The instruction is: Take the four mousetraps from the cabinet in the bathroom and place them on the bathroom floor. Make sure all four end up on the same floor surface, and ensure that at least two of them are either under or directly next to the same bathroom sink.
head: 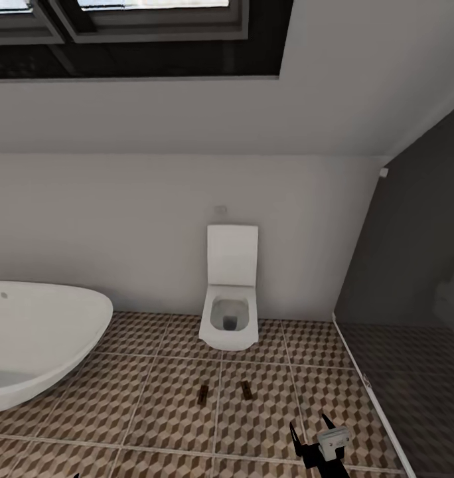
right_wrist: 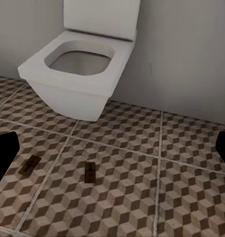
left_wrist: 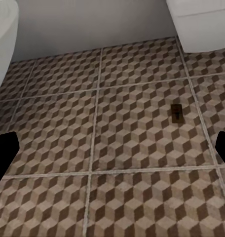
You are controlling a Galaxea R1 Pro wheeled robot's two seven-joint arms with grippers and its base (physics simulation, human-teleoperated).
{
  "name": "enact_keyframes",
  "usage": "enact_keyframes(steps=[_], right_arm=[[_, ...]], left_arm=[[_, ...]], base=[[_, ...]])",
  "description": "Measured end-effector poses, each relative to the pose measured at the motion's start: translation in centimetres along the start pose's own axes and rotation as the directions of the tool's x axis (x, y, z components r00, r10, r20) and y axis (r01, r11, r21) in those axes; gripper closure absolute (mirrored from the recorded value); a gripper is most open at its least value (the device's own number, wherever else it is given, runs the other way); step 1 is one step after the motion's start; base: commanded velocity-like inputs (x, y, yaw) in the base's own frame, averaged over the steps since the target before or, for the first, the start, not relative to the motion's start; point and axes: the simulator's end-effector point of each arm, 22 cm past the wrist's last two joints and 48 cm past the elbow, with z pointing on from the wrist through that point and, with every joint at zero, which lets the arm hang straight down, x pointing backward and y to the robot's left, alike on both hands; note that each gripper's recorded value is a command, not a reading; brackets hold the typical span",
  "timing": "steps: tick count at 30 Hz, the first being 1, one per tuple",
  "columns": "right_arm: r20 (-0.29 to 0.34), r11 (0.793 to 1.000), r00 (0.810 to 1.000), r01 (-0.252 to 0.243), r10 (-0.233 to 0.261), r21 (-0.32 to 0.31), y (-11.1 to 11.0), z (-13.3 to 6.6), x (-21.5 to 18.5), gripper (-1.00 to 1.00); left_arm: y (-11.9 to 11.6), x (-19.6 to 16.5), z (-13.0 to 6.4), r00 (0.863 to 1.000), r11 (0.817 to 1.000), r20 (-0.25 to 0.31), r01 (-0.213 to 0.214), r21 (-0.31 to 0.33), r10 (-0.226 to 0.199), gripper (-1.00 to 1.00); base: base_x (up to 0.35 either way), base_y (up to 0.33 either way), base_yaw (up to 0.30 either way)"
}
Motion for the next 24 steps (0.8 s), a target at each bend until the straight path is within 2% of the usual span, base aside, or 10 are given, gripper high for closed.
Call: enact_keyframes(steps=[24], right_arm=[[-0.007, 1.000, 1.000, 0.001, -0.001, -0.001, -0.1, -1.3, -2.2, -1.00]], left_arm=[[0.5, -1.9, -1.8, 1.000, 1.000, -0.002, 0.000, 0.000, 0.000, -1.00]], base=[[0.000, 0.000, 0.000]])
